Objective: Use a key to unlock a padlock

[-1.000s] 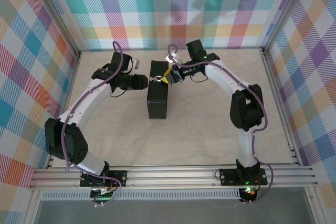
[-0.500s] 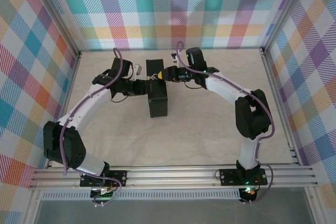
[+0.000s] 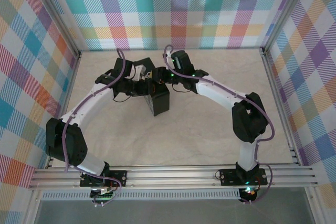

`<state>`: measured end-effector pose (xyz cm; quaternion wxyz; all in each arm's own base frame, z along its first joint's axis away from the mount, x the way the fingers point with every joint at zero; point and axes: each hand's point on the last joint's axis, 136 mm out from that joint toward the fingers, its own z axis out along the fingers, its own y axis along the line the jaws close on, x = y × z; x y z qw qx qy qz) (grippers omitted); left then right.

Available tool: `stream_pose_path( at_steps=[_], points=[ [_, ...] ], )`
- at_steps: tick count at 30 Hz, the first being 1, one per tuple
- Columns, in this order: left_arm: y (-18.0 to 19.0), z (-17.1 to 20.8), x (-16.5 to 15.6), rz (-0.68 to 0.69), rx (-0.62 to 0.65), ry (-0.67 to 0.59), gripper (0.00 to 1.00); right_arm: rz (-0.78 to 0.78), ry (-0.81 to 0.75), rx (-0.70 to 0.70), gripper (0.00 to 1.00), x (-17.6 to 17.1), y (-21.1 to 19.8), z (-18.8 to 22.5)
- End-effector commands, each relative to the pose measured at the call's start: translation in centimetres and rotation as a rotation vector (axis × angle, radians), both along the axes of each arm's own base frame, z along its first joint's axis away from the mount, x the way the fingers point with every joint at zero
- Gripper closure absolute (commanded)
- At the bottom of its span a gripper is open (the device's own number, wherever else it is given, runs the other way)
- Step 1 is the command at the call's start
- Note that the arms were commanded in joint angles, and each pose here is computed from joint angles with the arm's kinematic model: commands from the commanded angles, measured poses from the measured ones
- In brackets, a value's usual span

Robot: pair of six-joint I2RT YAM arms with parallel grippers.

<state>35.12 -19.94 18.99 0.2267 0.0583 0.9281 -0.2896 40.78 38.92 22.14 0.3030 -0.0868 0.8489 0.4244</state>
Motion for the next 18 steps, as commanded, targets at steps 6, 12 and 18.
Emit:
stream_pose_path(
  at_steps=[6,12,18],
  points=[
    [2.1,3.8,0.0,0.05,-0.092,-0.031,0.49,-0.13,-0.049,0.093,0.89,3.7,0.8,2.6],
    [6.8,6.4,3.0,0.23,-0.168,-0.082,0.42,-0.106,-0.035,0.096,0.89,3.2,1.0,2.2],
    [8.3,6.8,8.4,0.35,-0.15,-0.125,0.4,-0.089,-0.04,0.087,0.89,2.8,0.9,2.1]
  ],
)
